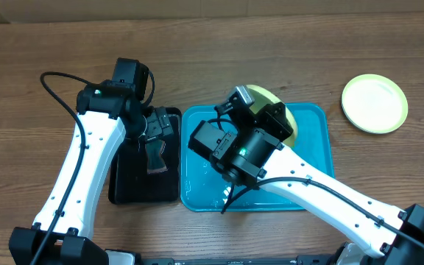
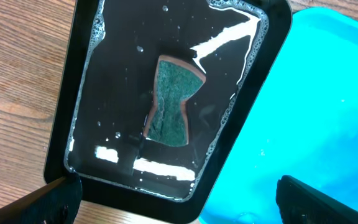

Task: Clean dirty plates on tray and stack at the side
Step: 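Lower the yellow plate onto the plate stack and release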

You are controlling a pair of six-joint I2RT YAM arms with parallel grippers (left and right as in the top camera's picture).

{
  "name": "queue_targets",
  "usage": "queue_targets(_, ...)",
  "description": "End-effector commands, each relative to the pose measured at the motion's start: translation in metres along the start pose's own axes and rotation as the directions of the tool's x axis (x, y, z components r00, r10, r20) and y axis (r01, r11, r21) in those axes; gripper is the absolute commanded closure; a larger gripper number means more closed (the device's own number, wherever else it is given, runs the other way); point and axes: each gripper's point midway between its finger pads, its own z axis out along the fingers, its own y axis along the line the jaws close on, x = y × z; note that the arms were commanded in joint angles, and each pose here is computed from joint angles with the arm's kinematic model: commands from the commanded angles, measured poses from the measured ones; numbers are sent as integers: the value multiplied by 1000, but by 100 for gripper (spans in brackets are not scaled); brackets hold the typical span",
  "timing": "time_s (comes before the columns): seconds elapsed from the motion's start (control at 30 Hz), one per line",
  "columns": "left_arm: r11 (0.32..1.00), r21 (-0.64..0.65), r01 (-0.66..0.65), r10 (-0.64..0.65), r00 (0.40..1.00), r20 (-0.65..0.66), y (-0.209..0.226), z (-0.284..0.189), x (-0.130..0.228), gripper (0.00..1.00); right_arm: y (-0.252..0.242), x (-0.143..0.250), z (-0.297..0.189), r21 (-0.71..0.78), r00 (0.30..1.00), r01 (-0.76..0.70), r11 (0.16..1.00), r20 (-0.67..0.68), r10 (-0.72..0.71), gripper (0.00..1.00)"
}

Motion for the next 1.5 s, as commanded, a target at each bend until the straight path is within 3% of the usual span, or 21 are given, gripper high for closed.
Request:
queue_targets(0.0, 999, 30, -23, 22, 999, 37, -4, -12, -6, 0, -24, 8, -2, 23, 990, -141, 990, -13, 141, 96)
queue_targets(0.03, 999, 30, -29, 28, 999, 37, -4, -12, -5, 0, -25, 6, -4, 25, 978, -210, 977, 0, 210, 96)
queue_targets(0.13, 999, 33, -29, 27, 999, 43, -5, -12, -7, 0, -7, 15, 2, -92, 985, -158, 983, -77, 151, 96)
queue_targets(0.2, 999, 34, -29, 27, 999, 45, -5, -12, -7, 0, 6, 22, 1, -155, 961, -258, 954, -142, 237, 96)
queue_targets(0.3, 999, 35, -29, 27, 999, 47, -5, -12, -8, 0, 51, 30, -3, -366, 882, -440, 820, -346, 319, 96)
queue_targets(0.4, 999, 35, -29, 27, 998, 48, -5, -12, -8, 0, 77, 34, 2, -425, 740, -640, 641, -566, 364, 96)
queue_targets(0.6, 999, 35, -29, 27, 999, 47, -5, -12, -8, 0, 57, 40, 57, -306, 527, -829, 467, -707, 471, 96)
queue_targets(0.83, 999, 40, -29, 27, 998, 55, -7, -12, -10, 0, -1, 90, 142, -7, 106, -986, 169, -801, 589, 96)
queue_targets(0.97, 999, 39, -29, 26, 998, 55, -6, -12, -10, 1, -31, 135, 182, 126, -87, -992, 24, -797, 598, 96)
queue_targets(1.2, 999, 38, -28, 26, 998, 60, -6, -12, -11, 0, -43, 234, 224, 371, -328, -928, -34, -769, 548, 96)
queue_targets(1.33, 999, 38, -28, 26, 998, 60, -6, -12, -11, 0, -34, 270, 236, 454, -405, -891, -28, -764, 502, 96)
queue_targets(1.47, 999, 39, -28, 26, 998, 63, -7, -12, -12, 0, -30, 281, 249, 475, -429, -879, -42, -750, 503, 96)
